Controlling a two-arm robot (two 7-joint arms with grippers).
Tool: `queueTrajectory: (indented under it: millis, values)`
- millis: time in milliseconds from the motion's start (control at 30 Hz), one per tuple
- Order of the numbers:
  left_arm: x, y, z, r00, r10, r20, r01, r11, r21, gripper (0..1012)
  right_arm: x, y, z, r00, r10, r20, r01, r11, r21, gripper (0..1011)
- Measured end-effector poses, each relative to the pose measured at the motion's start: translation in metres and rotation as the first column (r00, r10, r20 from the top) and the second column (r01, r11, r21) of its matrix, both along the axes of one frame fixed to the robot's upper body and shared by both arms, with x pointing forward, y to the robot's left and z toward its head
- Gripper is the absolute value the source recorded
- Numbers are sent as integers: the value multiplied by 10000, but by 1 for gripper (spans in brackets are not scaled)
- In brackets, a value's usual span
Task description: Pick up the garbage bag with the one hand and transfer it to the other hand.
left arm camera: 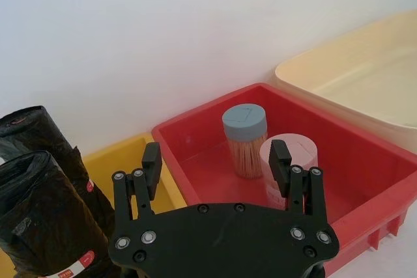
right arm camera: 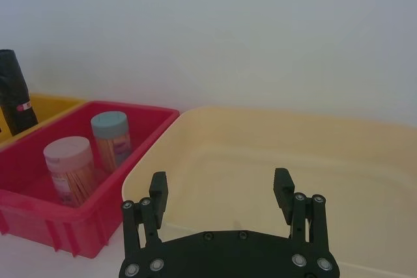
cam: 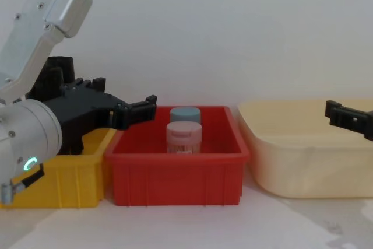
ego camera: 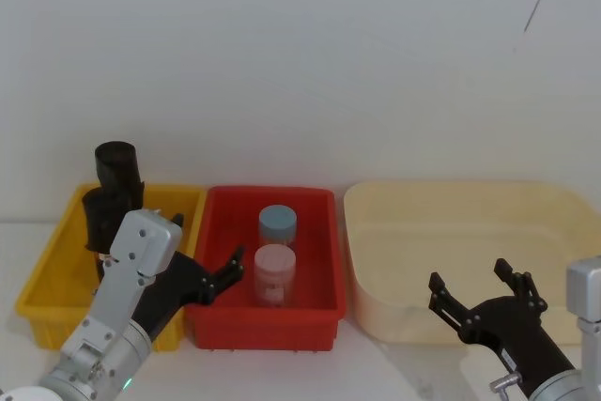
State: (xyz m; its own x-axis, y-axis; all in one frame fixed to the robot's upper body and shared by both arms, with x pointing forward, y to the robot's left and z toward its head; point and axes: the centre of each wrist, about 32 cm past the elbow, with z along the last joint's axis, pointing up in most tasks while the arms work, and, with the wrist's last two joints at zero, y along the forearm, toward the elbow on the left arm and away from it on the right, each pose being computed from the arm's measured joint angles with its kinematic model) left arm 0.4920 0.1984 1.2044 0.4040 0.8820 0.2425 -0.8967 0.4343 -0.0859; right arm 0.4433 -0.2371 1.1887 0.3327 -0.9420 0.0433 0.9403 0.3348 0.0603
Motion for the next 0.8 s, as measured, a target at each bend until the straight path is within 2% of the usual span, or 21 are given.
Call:
queueTrajectory:
  millis: [800]
  values:
    - [0, 0, 0, 10000, 0, -1, 0, 10000, 0, 1002, 0, 0, 0, 10000, -1, 1, 1, 10000, 0, 1002]
